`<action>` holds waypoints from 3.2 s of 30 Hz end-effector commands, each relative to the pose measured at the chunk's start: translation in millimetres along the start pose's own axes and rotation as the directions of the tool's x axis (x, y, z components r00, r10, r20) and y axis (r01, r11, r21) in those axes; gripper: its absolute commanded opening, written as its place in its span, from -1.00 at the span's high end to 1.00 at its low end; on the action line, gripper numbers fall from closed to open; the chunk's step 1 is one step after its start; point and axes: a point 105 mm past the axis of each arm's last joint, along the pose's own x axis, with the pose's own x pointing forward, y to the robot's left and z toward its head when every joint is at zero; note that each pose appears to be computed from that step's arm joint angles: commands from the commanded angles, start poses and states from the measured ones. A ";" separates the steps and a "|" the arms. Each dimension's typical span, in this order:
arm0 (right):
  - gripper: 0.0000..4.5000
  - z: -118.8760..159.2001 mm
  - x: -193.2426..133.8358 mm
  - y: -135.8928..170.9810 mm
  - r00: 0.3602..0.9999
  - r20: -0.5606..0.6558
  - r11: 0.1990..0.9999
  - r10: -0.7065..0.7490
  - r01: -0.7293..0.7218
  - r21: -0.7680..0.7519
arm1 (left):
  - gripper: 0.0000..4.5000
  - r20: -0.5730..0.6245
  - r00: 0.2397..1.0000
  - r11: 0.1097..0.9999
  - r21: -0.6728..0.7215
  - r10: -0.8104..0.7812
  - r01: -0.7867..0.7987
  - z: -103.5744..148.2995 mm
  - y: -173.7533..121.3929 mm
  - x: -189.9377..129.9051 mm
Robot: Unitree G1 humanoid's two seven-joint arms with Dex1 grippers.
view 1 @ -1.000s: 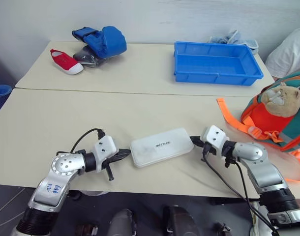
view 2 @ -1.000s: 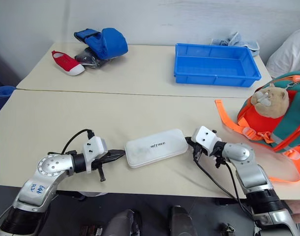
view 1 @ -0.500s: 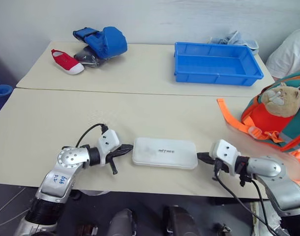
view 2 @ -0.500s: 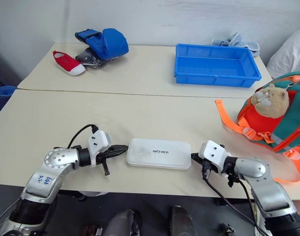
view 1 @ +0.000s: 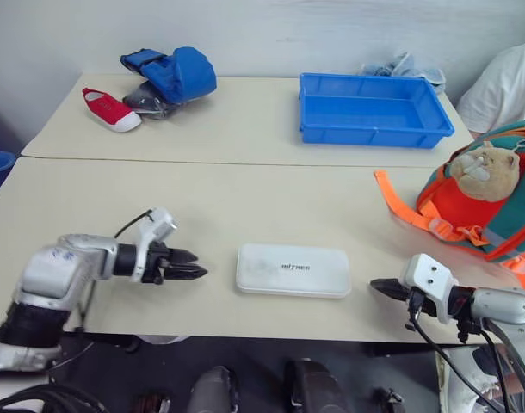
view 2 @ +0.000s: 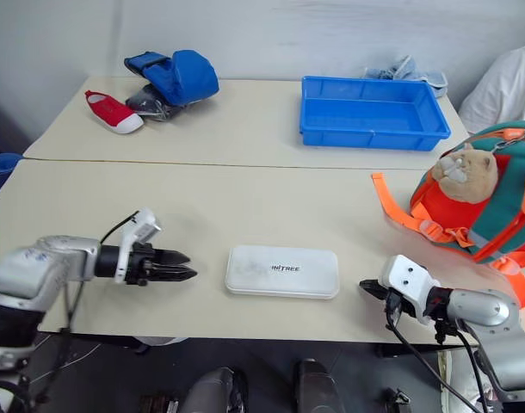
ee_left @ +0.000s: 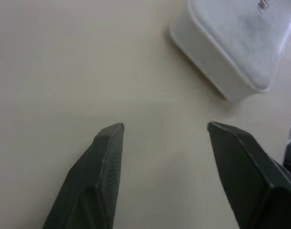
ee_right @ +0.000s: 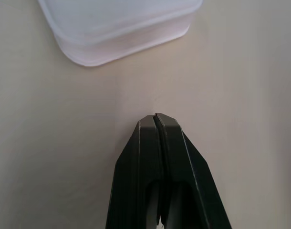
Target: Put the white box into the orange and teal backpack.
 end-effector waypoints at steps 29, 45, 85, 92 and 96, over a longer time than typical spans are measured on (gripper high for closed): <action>1.00 9.9 51.1 4.1 0.995 0.020 0.980 0.098 -0.093 -0.178 | -0.91 0.031 0.940 0.785 -0.541 -0.340 0.302 0.3 -56.2 96.5; 1.00 17.1 55.0 19.0 0.989 0.101 0.989 0.106 -0.094 -0.118 | 0.30 0.150 0.872 0.669 -0.586 -0.465 0.458 22.7 -74.6 93.5; -0.71 -20.2 -142.1 -105.0 0.738 0.187 0.750 -0.648 0.576 0.323 | 0.45 0.257 0.659 0.675 0.522 -0.707 0.521 63.4 -107.1 32.0; 0.32 8.0 -103.7 -133.5 0.760 0.298 0.805 -0.577 0.470 0.362 | 0.45 0.405 0.628 0.737 0.490 -0.665 0.465 79.8 -101.5 14.9; 0.90 36.6 -84.5 -130.1 0.727 0.433 0.836 -0.532 0.370 0.405 | 0.45 0.429 0.647 0.769 0.456 -0.631 0.448 75.6 -95.2 7.9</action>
